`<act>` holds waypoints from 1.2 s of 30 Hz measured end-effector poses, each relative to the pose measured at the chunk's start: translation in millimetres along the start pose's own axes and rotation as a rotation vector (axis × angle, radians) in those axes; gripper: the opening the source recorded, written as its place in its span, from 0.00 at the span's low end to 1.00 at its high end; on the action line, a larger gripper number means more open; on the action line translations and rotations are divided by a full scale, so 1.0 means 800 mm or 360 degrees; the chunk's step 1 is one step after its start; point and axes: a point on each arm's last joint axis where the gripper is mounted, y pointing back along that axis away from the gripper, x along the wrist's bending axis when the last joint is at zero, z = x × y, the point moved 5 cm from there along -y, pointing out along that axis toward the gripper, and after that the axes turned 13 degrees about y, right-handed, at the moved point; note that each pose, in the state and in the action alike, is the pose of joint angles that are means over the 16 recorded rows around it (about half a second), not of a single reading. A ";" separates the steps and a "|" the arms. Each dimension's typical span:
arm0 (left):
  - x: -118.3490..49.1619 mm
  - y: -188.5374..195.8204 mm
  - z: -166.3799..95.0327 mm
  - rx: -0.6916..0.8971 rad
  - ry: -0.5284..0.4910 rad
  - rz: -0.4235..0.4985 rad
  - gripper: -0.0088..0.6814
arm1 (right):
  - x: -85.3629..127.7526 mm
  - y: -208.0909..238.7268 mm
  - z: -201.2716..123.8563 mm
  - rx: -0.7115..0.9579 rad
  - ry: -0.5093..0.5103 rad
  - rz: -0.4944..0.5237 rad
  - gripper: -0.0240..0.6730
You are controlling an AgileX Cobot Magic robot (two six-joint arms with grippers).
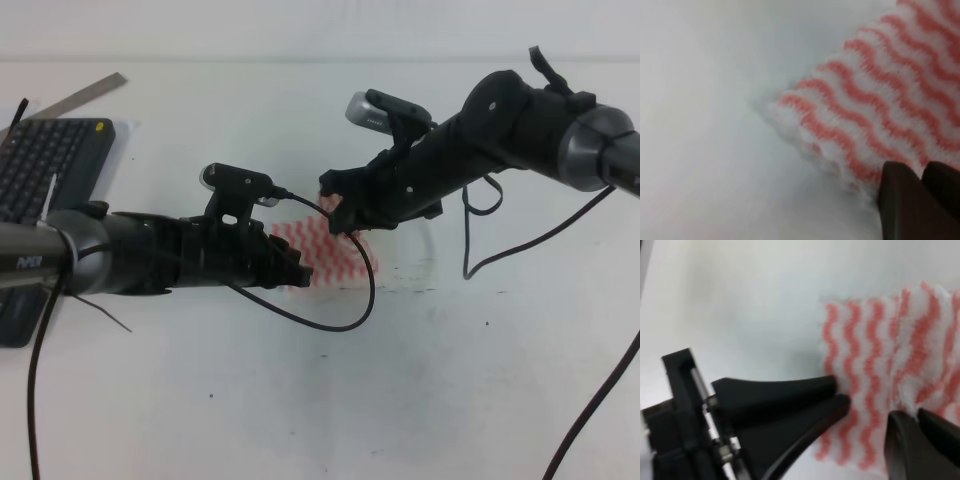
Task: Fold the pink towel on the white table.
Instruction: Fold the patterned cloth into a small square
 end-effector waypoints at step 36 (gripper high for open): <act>-0.003 0.003 0.004 -0.0015 -0.0014 -0.0016 0.14 | 0.018 -0.026 -0.005 0.0035 0.0035 0.0038 0.02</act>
